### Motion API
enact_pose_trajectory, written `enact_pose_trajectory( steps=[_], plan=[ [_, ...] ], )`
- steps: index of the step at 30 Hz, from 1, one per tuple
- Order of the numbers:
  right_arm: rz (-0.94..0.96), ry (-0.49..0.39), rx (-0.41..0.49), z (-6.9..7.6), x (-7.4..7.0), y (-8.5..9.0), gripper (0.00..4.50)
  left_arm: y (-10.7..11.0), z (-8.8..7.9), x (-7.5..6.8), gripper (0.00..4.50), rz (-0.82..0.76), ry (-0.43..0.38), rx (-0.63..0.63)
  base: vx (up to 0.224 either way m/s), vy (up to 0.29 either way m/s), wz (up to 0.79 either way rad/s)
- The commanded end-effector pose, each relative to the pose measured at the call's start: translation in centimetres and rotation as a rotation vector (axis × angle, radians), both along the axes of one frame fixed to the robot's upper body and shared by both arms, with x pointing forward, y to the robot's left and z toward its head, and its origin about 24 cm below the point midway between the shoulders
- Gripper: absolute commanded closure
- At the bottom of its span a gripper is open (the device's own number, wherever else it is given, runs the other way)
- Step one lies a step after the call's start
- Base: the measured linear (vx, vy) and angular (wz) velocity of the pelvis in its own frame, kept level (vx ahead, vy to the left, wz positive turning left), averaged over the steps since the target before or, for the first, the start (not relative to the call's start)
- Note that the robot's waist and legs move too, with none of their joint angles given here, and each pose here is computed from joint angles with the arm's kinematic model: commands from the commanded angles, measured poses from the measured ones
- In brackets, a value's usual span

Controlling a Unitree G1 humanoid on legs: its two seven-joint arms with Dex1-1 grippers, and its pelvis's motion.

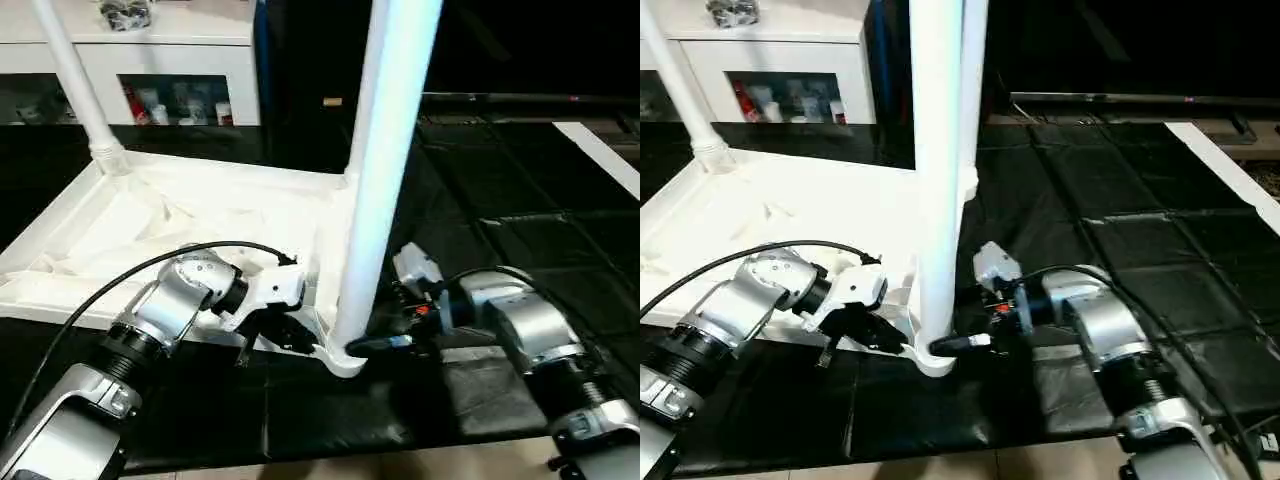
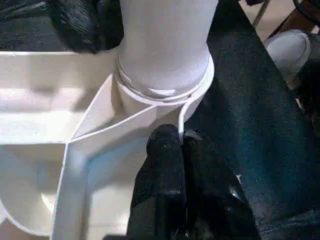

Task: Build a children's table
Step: Rotate leg to tighten

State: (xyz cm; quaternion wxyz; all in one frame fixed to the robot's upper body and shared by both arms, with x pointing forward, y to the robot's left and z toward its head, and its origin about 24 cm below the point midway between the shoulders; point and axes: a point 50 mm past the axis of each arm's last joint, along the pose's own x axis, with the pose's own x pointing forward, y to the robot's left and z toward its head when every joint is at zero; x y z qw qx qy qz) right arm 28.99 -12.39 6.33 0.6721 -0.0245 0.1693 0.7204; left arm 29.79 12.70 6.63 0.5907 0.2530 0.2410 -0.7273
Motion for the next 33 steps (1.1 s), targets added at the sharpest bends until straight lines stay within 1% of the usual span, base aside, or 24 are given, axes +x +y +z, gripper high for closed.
enact_pose_trajectory(
  steps=[1, 2, 3, 4, 7, 8, 9, 10, 14, 18, 22, 24, 26, 28, 29, 30, 32, 33],
  plan=[
    [0.027, 0.006, 0.004, 0.4, 0.2, 0.2, 1.27, -0.6, -1.2, -1.1, 4.50, -0.079, 0.052, 0.052, 0.000, 0.000, 0.00],
    [0.027, 0.006, 0.004, 0.4, 0.2, 0.2, 1.27, -0.6, -1.2, -1.1, 4.50, -0.079, 0.052, 0.052, 0.000, 0.000, 0.00],
    [0.031, 0.015, 0.004, 0.4, 0.2, 0.3, 1.49, -0.6, -1.2, -1.1, 4.50, -0.080, 0.052, 0.052, 0.000, 0.000, 0.00],
    [0.035, 0.023, 0.004, 0.3, 0.2, 0.3, 1.59, -0.6, -1.2, -1.1, 4.50, -0.081, 0.051, 0.052, 0.000, 0.000, 0.00],
    [0.041, 0.036, 0.005, 0.3, 0.3, 0.4, 1.79, -0.6, -1.2, -1.1, 4.50, -0.081, 0.051, 0.053, 0.000, 0.000, 0.00],
    [0.043, 0.039, 0.005, 0.3, 0.3, 0.4, 1.79, -0.6, -1.3, -1.1, 4.50, -0.082, 0.050, 0.053, 0.000, 0.000, 0.00],
    [0.044, 0.042, 0.007, 0.3, 0.3, 0.5, 2.03, -0.6, -1.3, -1.1, 4.50, -0.081, 0.050, 0.053, 0.000, 0.000, 0.00],
    [0.048, 0.048, 0.011, 0.3, 0.4, 0.5, 2.03, -0.6, -1.3, -1.0, 4.50, -0.079, 0.050, 0.053, 0.000, 0.000, 0.00],
    [0.055, 0.058, 0.017, 0.4, 0.4, 0.7, 2.31, -0.6, -1.2, -1.0, 4.50, -0.074, 0.048, 0.051, 0.000, 0.000, 0.00],
    [0.061, 0.068, 0.020, 0.2, 0.3, 0.9, 2.37, -0.6, -1.3, -0.9, 4.50, -0.062, 0.046, 0.047, 0.000, 0.000, 0.00],
    [0.051, 0.087, 0.018, -0.2, 0.0, 1.2, 2.39, -1.0, -1.3, -0.7, 4.50, -0.010, 0.057, 0.009, 0.000, 0.000, 0.00],
    [0.011, 0.103, 0.026, -0.4, -0.1, 1.6, 2.39, -1.5, -1.3, -0.5, 4.50, 0.045, 0.067, -0.024, 0.000, 0.000, 0.00],
    [-0.039, 0.094, 0.025, -0.7, -0.2, 2.0, 2.39, -2.0, -1.3, -0.2, 4.50, 0.090, 0.066, -0.048, 0.000, 0.000, 0.00],
    [-0.180, 0.063, 0.003, -1.6, 0.1, 3.0, 2.40, -3.0, -1.2, 0.5, 4.50, 0.203, 0.060, -0.096, 0.000, 0.000, 0.00],
    [-0.180, 0.063, 0.003, -1.6, 0.1, 3.0, 2.42, -3.0, -1.2, 0.5, 4.50, 0.203, 0.060, -0.096, -0.058, -0.002, 0.01],
    [-0.237, 0.053, 0.003, -1.9, 0.2, 3.5, 2.43, -3.5, -1.1, 0.9, 4.50, 0.259, 0.056, -0.119, 0.000, 0.000, 0.00],
    [-0.373, 0.063, 0.005, -2.3, 0.9, 4.3, 2.45, -4.2, -0.9, 1.6, 4.50, 0.364, 0.052, -0.157, 0.000, 0.000, 0.00],
    [-0.407, 0.070, 0.006, -2.4, 1.1, 4.5, 2.46, -4.4, -0.9, 1.8, 4.50, 0.388, 0.053, -0.165, 0.000, 0.000, 0.00]
  ],
)
